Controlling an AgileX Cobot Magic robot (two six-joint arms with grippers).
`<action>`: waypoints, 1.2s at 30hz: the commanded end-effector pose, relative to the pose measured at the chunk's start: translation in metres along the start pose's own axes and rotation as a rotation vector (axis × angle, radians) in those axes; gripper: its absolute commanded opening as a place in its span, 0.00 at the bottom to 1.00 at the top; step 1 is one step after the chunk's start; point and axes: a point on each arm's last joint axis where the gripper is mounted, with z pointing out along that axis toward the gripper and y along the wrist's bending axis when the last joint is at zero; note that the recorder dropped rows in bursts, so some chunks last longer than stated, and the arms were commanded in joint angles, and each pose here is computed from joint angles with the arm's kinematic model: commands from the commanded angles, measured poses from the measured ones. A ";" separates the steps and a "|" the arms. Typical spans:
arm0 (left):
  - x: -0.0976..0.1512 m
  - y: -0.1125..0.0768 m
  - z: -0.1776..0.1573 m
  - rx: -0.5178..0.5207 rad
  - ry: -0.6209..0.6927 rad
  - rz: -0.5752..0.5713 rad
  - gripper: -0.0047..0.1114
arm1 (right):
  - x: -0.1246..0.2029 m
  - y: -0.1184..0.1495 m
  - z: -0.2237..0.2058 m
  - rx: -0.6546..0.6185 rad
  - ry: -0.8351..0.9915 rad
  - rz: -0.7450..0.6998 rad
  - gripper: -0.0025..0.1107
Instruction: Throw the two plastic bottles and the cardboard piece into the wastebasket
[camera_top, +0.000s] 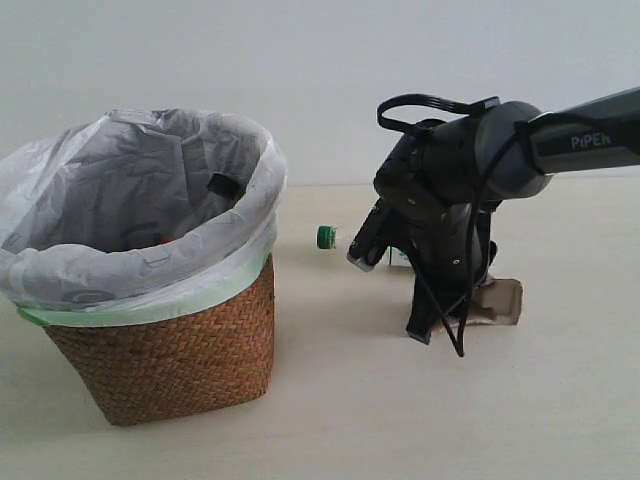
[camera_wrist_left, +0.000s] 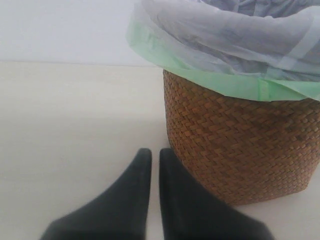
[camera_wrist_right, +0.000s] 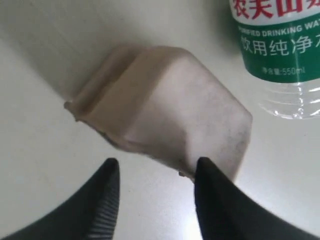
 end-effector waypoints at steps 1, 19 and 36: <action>0.001 0.000 0.000 -0.004 -0.003 -0.008 0.09 | -0.001 -0.005 0.001 0.033 -0.017 -0.011 0.24; 0.001 0.000 0.000 -0.004 -0.003 -0.008 0.09 | 0.007 -0.014 -0.013 0.078 0.009 0.061 0.02; 0.001 0.000 0.000 -0.004 -0.003 -0.008 0.09 | 0.002 -0.015 -0.037 0.037 -0.146 -0.142 0.41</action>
